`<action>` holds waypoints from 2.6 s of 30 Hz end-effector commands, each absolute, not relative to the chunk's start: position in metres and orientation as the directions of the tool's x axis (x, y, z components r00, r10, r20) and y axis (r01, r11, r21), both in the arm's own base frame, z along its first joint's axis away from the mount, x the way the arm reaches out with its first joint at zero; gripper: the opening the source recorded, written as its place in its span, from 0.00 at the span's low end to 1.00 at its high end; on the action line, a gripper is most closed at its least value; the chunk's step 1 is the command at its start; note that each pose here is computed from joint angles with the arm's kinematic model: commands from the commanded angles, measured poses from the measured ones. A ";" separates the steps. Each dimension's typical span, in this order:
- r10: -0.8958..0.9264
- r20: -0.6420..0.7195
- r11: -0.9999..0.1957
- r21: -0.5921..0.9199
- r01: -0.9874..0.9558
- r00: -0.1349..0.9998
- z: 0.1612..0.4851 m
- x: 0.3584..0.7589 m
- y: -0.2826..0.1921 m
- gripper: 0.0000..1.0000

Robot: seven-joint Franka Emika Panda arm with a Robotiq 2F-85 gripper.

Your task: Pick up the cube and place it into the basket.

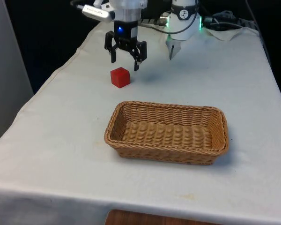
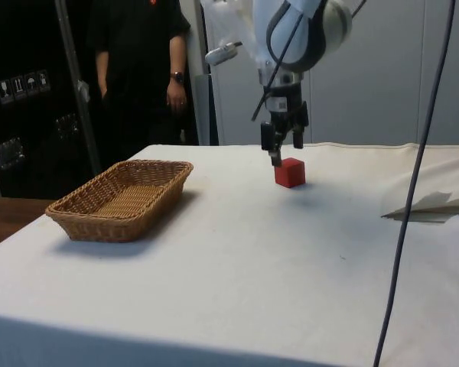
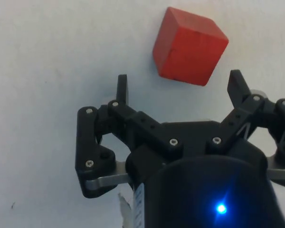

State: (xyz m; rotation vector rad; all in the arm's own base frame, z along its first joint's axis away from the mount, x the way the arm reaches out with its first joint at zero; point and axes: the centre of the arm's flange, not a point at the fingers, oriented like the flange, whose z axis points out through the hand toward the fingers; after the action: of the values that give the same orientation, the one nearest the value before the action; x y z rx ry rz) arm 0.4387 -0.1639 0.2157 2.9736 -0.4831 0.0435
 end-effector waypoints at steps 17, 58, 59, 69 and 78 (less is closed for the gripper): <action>-0.388 0.063 -0.909 0.139 -0.393 0.920 0.190 0.440 -0.176 1.00; -0.450 0.071 -0.877 0.153 -0.456 0.890 0.175 0.445 -0.178 1.00; -0.450 0.071 -0.877 0.153 -0.456 0.890 0.175 0.445 -0.178 1.00; -0.449 0.065 -0.877 0.159 -0.454 0.891 0.174 0.444 -0.180 0.44; -0.449 0.065 -0.877 0.159 -0.454 0.891 0.174 0.444 -0.180 0.00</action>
State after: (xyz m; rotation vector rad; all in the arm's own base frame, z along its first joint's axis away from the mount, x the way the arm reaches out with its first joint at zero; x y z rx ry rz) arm 0.4448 -0.1797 0.1745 2.8881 -0.6945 0.0396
